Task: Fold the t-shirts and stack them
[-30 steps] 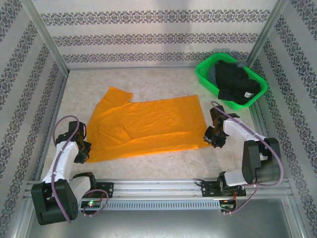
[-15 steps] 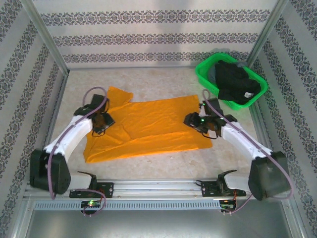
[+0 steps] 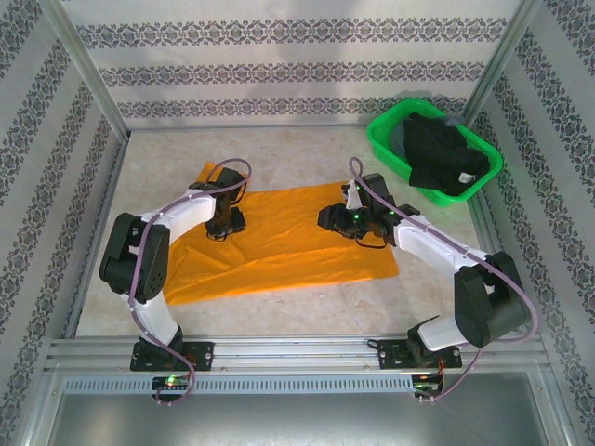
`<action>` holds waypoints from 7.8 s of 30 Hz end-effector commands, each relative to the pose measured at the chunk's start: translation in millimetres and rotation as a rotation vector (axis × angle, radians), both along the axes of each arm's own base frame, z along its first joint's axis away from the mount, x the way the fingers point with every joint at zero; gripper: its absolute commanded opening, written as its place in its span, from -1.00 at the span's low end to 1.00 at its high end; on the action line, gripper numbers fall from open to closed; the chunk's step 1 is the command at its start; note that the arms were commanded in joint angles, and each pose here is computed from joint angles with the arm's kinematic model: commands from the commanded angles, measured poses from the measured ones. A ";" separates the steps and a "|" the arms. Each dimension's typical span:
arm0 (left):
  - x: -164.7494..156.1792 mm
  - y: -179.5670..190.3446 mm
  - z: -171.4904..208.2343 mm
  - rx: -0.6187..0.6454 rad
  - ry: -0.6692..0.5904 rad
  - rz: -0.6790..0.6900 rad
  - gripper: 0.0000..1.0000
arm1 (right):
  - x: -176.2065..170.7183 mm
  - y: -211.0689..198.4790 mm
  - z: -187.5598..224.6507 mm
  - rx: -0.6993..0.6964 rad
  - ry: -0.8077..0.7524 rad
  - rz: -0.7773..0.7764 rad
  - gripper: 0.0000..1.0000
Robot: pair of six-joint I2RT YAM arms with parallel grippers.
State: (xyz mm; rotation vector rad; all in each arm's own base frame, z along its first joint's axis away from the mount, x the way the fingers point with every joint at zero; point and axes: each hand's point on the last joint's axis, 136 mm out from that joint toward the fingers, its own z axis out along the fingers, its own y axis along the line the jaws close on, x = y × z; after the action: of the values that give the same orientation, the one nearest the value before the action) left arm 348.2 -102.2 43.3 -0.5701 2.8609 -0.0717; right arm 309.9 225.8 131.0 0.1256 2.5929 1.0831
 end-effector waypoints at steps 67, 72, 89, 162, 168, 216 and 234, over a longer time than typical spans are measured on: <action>-37.4 -42.3 -7.1 0.297 0.062 -0.372 -0.14 | 10.1 14.5 -8.4 0.056 0.042 -0.023 -0.22; -37.0 -37.6 -10.5 0.366 0.047 -0.413 -0.14 | 12.9 15.2 -7.1 0.062 0.040 -0.023 -0.21; -47.4 -15.9 -21.8 0.469 0.099 -0.404 -0.30 | 11.1 15.1 -8.4 0.065 0.048 -0.023 -0.20; -17.2 -53.0 23.6 0.160 -0.254 -0.343 0.07 | 6.0 13.2 -18.7 0.045 0.089 -0.010 -0.22; -59.5 15.7 31.2 0.078 -0.129 0.012 -0.14 | -7.6 -16.9 -38.6 -0.051 0.160 -0.100 -0.25; 127.1 183.2 46.5 -0.059 -0.356 0.520 -0.18 | 69.9 -23.2 -11.3 -0.111 0.049 -0.187 -0.12; 255.6 174.7 -0.2 -0.031 -0.492 0.352 -0.15 | 85.2 -42.6 -8.2 -0.092 0.035 -0.253 -0.13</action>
State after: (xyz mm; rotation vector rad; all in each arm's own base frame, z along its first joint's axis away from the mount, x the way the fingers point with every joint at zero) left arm 589.0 80.3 38.3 -0.9821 2.2628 -0.2069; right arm 395.6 189.5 112.0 0.4304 2.6045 0.8755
